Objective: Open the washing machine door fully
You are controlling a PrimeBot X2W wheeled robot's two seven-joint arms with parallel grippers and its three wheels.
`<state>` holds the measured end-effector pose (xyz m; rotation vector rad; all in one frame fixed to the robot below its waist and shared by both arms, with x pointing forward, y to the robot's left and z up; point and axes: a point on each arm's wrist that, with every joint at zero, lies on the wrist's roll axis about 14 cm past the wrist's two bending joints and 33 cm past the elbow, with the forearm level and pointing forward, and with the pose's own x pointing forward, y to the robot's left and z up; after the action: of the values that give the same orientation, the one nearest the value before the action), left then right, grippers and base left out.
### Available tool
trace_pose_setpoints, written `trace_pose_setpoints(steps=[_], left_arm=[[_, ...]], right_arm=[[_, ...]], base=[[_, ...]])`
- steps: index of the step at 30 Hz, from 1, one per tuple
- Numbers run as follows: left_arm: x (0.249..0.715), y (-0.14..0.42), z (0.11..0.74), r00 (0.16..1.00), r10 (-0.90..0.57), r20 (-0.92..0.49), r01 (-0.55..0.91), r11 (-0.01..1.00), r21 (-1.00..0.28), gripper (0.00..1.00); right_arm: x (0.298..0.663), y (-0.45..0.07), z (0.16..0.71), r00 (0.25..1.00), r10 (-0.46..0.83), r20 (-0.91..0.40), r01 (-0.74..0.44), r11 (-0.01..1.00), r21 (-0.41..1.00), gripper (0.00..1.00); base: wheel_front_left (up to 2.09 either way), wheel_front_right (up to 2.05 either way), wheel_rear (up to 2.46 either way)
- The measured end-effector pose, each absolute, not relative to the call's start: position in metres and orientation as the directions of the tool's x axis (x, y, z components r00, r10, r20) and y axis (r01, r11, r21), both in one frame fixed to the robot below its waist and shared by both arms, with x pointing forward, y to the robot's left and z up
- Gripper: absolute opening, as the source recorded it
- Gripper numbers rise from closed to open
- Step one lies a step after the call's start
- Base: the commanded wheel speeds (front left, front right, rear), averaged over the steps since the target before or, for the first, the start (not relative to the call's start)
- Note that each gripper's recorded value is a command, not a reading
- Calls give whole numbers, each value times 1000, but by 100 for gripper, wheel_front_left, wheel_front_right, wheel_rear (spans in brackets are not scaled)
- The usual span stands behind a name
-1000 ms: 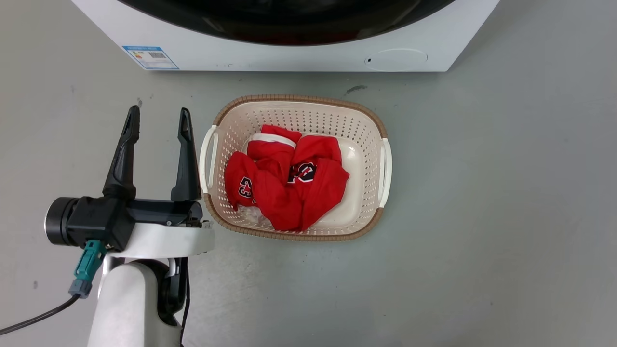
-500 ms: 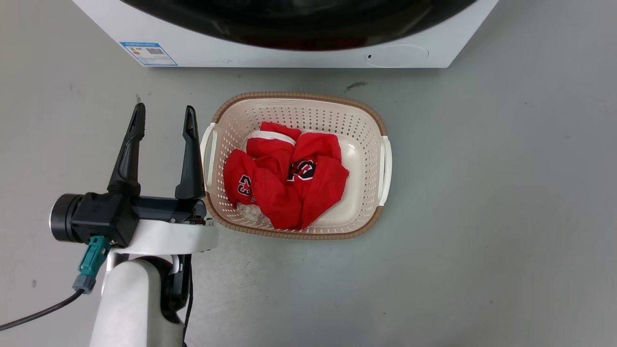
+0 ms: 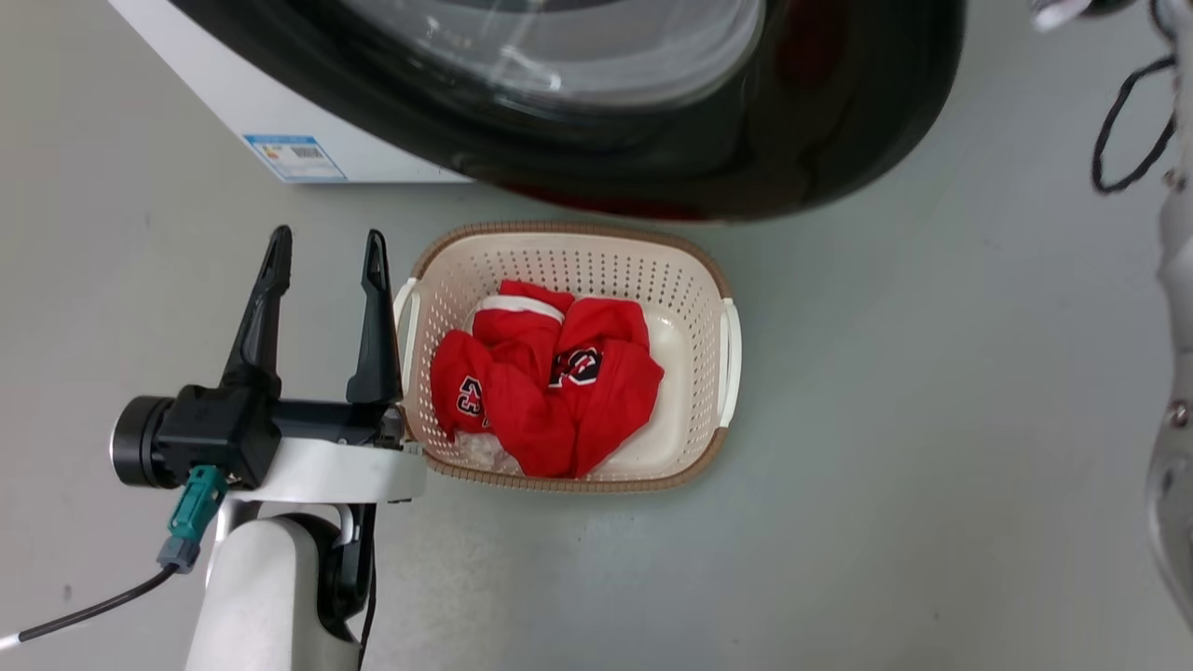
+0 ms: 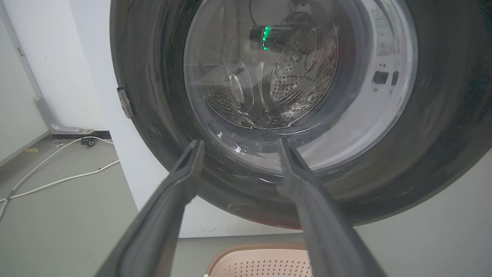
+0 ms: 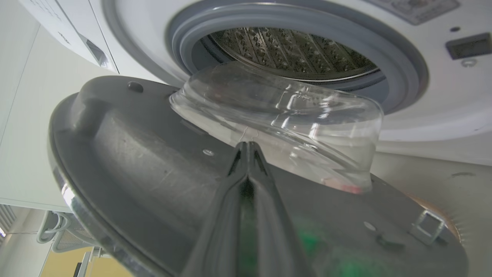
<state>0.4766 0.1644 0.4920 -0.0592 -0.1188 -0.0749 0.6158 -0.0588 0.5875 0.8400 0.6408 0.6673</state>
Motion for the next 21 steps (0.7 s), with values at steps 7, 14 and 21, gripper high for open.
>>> trace_pose_setpoints(steps=[7, 14, 21], left_arm=[[462, 163, 507, 987, -76, 142, 84, 995, -54, 100], [441, 164, 525, 983, -75, 171, 85, 995, -53, 100], [420, 166, 538, 979, -68, 192, 80, 995, -54, 100]], right_arm=[[570, -47, 591, 540, 806, -241, -291, 448, 845, 0], [523, -36, 590, 467, 854, -230, -303, 398, 866, 0], [481, -19, 593, 382, 898, -219, -341, 357, 870, 0]], base=[[0, 0, 0], [0, 0, 0], [0, 0, 0]])
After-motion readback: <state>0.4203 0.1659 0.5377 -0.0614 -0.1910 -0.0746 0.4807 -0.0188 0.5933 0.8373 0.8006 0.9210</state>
